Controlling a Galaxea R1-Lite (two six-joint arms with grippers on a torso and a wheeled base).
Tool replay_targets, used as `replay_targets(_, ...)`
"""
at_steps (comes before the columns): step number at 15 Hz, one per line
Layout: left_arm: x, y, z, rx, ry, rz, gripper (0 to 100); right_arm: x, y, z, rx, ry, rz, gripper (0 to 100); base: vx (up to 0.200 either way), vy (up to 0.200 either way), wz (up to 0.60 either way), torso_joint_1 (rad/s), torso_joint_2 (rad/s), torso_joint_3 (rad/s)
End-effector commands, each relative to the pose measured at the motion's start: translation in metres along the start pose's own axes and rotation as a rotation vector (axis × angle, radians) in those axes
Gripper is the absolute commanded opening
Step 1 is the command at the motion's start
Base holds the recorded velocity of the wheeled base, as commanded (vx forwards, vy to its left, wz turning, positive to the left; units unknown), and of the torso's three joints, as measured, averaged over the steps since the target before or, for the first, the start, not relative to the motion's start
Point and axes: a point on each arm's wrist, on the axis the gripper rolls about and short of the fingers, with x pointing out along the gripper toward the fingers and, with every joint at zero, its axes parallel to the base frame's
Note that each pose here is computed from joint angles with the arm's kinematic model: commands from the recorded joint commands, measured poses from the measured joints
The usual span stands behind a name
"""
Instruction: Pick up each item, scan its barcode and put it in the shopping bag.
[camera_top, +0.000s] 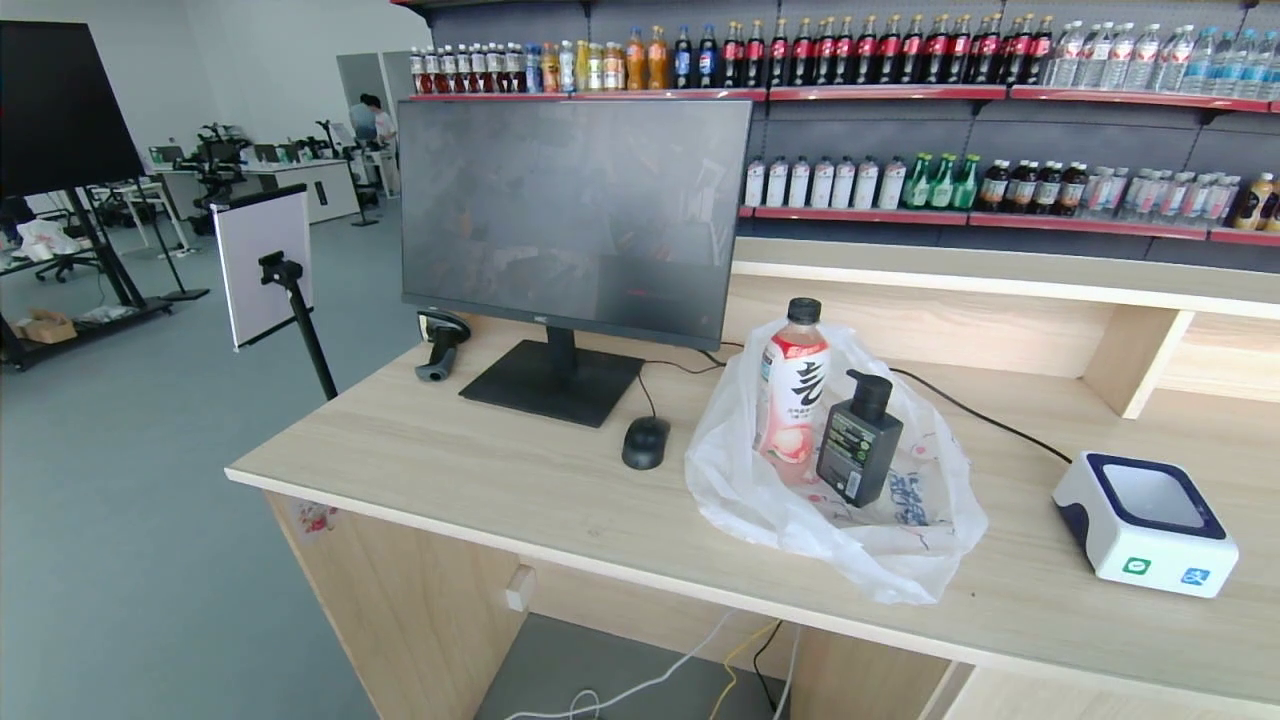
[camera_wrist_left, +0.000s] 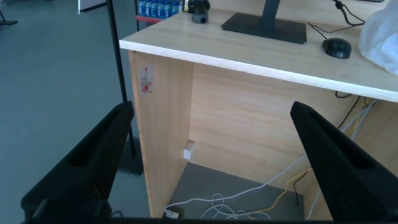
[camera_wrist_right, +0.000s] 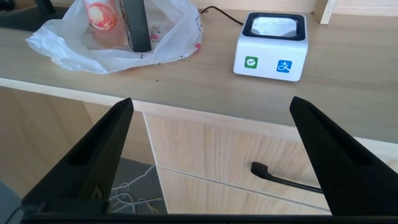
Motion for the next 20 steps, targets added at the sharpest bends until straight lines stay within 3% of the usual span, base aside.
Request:
replay_targets(1,0.0,0.0,0.0,-0.001,0.0,0.0,100,0.0,0.0,0.0,0.0,0.0,0.0,100,0.0,0.0,-0.6,-0.007,0.0,0.002)
replay_targets(9,0.0,0.0,-0.0002,0.006,0.001,0.0,100,0.0,0.0,0.0,0.0,0.0,0.002,100,0.0,0.0,-0.6,0.002,0.0,0.002)
replay_targets(11,0.0,0.0,-0.0002,0.004,0.001,0.0,100,0.0,0.0,0.0,-0.001,0.0,0.0,100,0.0,0.0,0.0,0.0,0.0,0.0)
replay_targets(20,0.0,0.0,-0.0002,0.004,0.001,0.0,100,0.0,0.0,0.0,0.0,0.0,0.0,100,0.0,-0.2,0.0,0.001,0.0,0.002)
